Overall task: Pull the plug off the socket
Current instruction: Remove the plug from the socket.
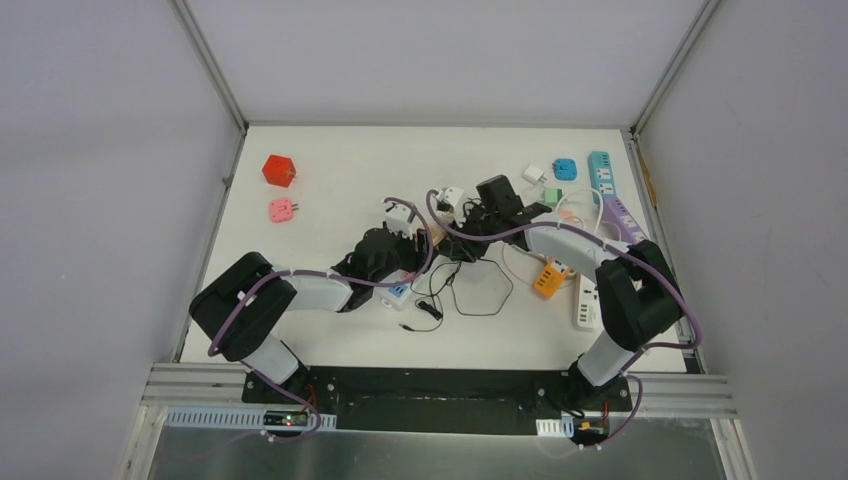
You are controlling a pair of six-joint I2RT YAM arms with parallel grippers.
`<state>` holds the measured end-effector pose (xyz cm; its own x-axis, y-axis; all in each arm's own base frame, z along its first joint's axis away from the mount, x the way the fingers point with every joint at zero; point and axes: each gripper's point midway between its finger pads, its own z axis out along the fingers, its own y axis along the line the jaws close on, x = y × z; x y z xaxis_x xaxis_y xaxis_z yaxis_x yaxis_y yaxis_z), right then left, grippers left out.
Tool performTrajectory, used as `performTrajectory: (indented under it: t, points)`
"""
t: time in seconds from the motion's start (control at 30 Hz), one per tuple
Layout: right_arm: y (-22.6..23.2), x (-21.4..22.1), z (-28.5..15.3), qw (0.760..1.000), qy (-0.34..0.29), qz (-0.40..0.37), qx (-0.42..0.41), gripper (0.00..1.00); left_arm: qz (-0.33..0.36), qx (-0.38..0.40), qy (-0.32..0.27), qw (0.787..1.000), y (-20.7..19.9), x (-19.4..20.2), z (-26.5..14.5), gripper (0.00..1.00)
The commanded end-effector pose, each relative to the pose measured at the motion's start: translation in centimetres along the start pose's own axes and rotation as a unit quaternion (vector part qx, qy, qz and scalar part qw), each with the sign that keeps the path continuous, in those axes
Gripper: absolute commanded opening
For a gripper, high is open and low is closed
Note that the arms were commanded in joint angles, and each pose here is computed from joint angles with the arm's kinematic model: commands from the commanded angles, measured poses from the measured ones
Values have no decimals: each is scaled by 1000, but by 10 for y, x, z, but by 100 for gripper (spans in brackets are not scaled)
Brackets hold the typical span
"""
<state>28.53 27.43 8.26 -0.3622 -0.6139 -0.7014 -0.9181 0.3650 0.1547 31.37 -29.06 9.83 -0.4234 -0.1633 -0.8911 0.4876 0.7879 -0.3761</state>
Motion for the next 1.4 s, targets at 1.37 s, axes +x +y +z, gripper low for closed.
performTrajectory:
  t: [1.37]
  points:
    - [-11, -17, -34, 999, -44, 21, 12, 0, -13, -48, 52, 997, 27, 42, -2, 0]
